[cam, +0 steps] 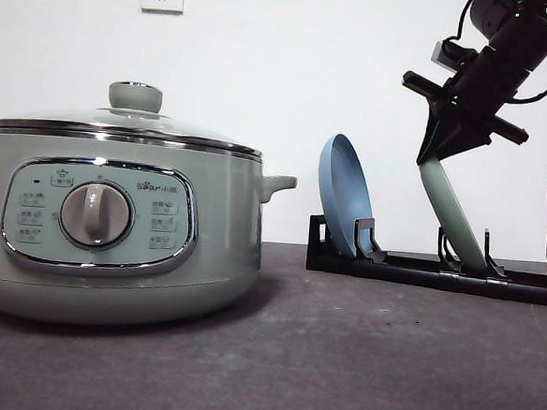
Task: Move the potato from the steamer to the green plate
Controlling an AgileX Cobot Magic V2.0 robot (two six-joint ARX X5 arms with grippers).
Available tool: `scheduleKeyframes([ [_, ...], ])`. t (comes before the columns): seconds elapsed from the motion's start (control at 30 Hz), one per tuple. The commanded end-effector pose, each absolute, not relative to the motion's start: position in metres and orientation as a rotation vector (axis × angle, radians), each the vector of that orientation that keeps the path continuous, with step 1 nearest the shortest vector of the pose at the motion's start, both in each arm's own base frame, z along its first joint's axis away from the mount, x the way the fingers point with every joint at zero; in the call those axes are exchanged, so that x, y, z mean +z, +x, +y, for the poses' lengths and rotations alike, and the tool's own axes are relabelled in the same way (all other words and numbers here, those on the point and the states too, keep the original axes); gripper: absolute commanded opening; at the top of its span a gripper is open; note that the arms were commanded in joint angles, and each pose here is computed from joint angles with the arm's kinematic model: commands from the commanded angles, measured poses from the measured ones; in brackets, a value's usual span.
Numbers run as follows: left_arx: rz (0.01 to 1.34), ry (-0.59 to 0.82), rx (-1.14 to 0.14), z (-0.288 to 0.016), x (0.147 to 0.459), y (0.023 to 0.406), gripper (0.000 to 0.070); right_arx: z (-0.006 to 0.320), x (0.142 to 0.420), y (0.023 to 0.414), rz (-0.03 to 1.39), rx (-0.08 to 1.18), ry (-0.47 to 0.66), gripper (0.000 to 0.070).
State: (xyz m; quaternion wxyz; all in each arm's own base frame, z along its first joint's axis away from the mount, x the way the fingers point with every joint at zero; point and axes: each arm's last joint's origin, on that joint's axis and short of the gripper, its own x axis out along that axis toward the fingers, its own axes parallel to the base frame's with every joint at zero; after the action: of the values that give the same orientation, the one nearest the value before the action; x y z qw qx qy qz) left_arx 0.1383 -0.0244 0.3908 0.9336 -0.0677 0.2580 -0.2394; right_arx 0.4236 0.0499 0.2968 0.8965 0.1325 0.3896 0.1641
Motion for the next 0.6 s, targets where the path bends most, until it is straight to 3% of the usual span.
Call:
scheduleKeyframes([
  [0.0,0.507,-0.138,-0.498,-0.025,0.398,0.138,0.0556,0.050,0.325,0.421,0.715,0.359,0.270,0.0008],
  [0.3,0.508,-0.138,-0.497,-0.025,0.398,0.138,0.0556,0.048,0.399,0.384,0.533,0.442,0.263,0.0008],
  [0.57,0.507,-0.135,-0.498,-0.025,0.398,0.138,0.0556,0.056,0.433,0.326,0.572,0.511,0.148,0.0007],
])
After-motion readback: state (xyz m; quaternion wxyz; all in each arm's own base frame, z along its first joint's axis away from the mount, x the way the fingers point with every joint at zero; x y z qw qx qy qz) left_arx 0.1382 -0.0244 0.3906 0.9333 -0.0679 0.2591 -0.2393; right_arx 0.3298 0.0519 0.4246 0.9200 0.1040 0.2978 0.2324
